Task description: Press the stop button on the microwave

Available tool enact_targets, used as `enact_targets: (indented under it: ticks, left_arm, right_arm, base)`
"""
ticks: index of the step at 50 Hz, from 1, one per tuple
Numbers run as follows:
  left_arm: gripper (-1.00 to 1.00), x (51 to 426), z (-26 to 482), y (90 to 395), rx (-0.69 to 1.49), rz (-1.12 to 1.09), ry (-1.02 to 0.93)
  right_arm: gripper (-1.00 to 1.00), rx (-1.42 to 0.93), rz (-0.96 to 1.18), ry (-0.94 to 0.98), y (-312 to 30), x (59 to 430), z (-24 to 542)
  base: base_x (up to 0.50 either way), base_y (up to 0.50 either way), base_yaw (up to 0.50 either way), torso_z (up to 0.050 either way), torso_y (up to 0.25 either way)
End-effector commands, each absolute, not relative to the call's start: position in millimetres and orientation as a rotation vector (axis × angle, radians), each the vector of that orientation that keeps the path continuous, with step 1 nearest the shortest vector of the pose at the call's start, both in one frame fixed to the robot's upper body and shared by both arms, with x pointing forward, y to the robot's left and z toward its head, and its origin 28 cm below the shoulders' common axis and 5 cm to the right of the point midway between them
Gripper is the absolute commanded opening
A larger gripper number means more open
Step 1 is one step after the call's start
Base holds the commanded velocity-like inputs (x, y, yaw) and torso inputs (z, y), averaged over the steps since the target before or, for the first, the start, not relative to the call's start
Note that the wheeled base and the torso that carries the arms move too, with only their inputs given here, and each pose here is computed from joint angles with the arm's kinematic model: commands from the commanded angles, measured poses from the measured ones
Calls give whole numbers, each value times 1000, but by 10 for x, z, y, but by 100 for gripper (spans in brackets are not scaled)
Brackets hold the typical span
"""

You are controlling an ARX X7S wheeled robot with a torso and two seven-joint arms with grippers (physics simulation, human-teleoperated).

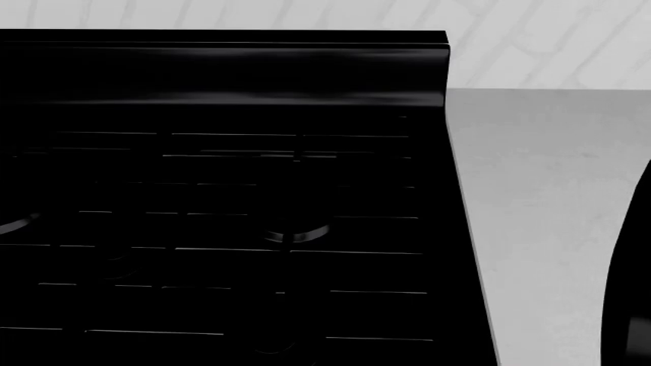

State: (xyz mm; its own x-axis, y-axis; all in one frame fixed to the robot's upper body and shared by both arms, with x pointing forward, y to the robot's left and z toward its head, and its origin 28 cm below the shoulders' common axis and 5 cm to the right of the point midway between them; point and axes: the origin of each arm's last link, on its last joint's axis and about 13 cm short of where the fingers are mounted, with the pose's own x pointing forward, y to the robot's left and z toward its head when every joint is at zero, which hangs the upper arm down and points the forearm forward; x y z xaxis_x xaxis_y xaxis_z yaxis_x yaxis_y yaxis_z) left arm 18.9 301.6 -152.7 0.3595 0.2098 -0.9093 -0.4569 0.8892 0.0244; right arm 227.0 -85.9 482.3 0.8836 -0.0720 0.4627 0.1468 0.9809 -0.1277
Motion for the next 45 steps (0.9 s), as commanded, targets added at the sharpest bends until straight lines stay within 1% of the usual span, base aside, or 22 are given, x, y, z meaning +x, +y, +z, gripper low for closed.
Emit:
enact_targets:
  ticks: [1,9,15,30,39,45]
  left_arm:
    - [100,189,-1527,3016,-250,435,1125]
    - [100,189,-1527,3016,-250,435,1125]
    - [100,189,-1527,3016,-250,435,1125]
    - [100,189,-1527,3016,-250,435,1125]
    - [100,189,-1527,3016,-250,435,1125]
    - [100,189,-1527,3016,-250,435,1125]
  right_arm:
    - [-100,-135,-108,-413,-813,2348,4948]
    - [-100,-140,-104,-425,-743,2272,5033]
    - [-100,-131,-104,-419,-722,2301,5064]
    - [-100,-133,-83,-369,-642,2485,4912]
    - [-100,-142,-106,-389,-639,2575,4972]
    - [-100,-139,-111,-389,-644,2722,4997]
  base:
    - [0,0,0,0,0]
    - [0,0,0,0,0]
    - [0,0,0,0,0]
    - [0,0,0,0,0]
    - [0,0,0,0,0]
    - [0,0,0,0,0]
